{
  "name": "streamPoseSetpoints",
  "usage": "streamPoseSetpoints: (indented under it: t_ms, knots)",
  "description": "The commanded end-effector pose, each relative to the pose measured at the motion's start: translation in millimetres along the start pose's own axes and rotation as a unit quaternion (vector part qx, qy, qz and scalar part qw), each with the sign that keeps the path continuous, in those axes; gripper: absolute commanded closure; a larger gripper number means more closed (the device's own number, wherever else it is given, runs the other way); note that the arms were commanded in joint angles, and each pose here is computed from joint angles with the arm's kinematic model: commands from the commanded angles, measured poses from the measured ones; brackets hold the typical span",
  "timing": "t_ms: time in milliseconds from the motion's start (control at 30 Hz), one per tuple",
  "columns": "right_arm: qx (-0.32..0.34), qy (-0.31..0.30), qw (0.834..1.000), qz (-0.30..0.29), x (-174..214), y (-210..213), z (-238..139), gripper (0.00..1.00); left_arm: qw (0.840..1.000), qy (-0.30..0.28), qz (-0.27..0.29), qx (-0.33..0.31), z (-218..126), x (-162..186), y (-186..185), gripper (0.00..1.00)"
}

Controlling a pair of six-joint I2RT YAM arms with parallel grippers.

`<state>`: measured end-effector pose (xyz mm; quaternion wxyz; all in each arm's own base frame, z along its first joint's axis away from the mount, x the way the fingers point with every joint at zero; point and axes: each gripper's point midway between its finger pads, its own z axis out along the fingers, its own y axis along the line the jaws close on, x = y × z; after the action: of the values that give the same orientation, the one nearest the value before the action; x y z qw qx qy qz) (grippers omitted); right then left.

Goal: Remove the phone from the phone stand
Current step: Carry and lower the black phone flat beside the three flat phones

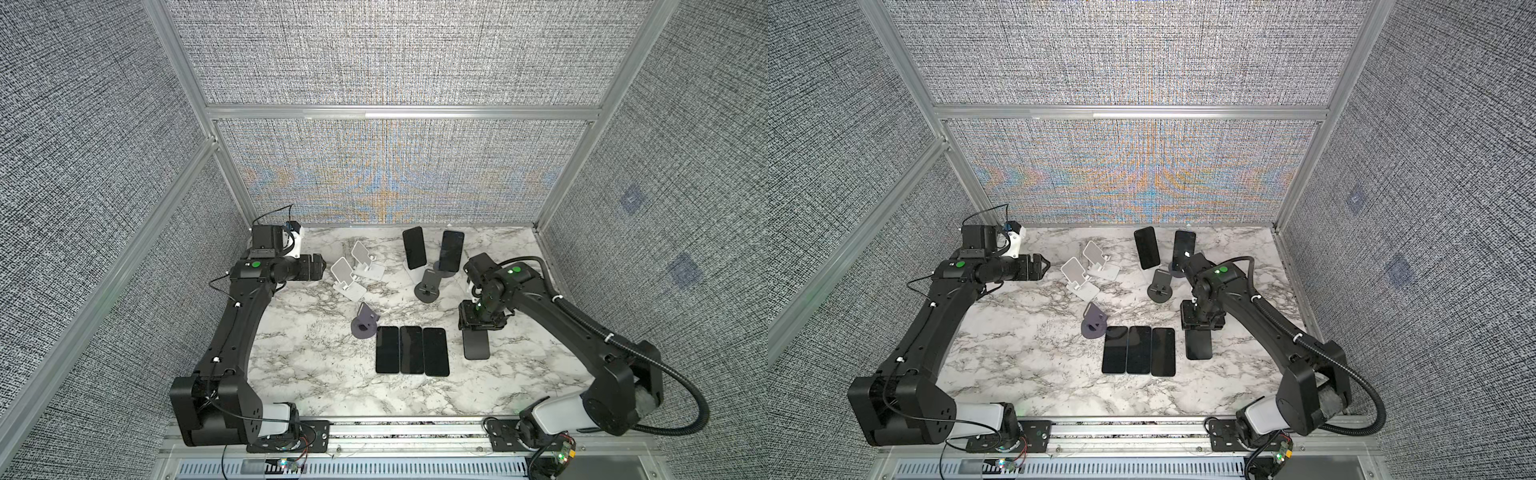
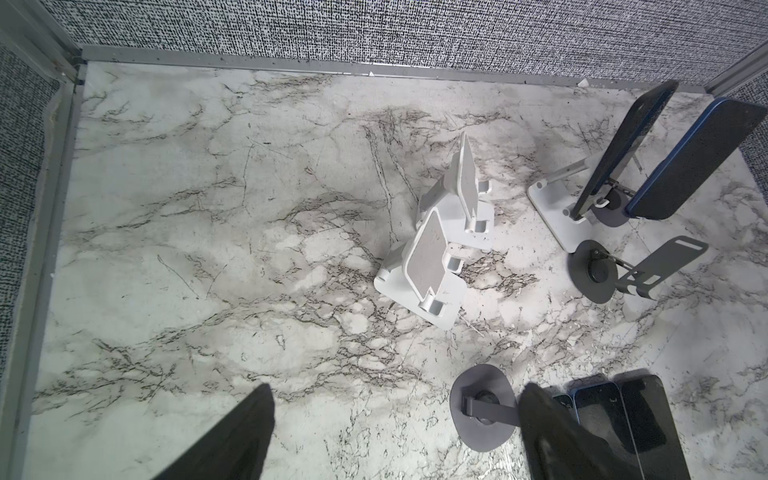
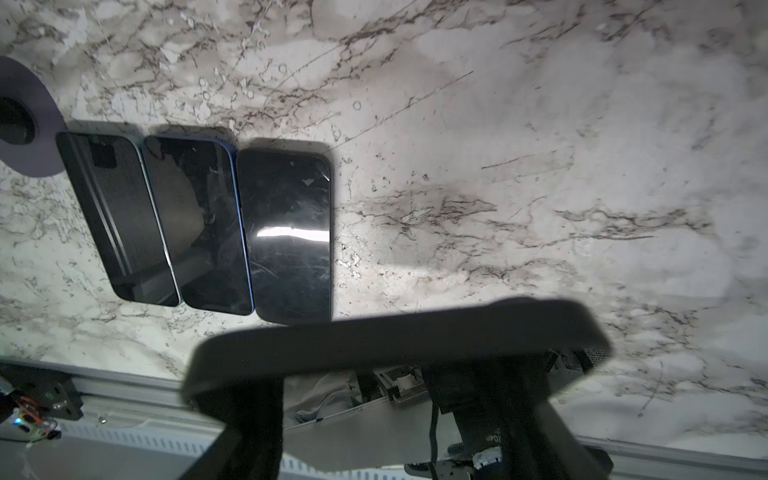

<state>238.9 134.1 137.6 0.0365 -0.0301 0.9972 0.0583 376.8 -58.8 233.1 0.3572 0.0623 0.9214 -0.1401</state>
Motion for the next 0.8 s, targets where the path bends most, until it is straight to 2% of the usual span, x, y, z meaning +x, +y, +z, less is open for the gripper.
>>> streamPoseSetpoints:
  t_ms: [0,433,767]
  knots:
    - [-0.014,0.026,0.999,-0.013,7.5,5.2,8.6,0.52,1.000,-0.004,0.002,0.003,-0.3,-3.0,-1.0,0.08]
    - [-0.003,0.042,0.999,0.032,4.2,2.7,65.2,0.52,1.000,0.000,-0.003,-0.001,1.3,-2.1,1.4,0.08]
    - [0.009,0.087,0.996,0.031,13.8,4.4,95.0,0.51,1.000,0.001,-0.002,-0.002,1.7,-1.9,1.5,0.08]
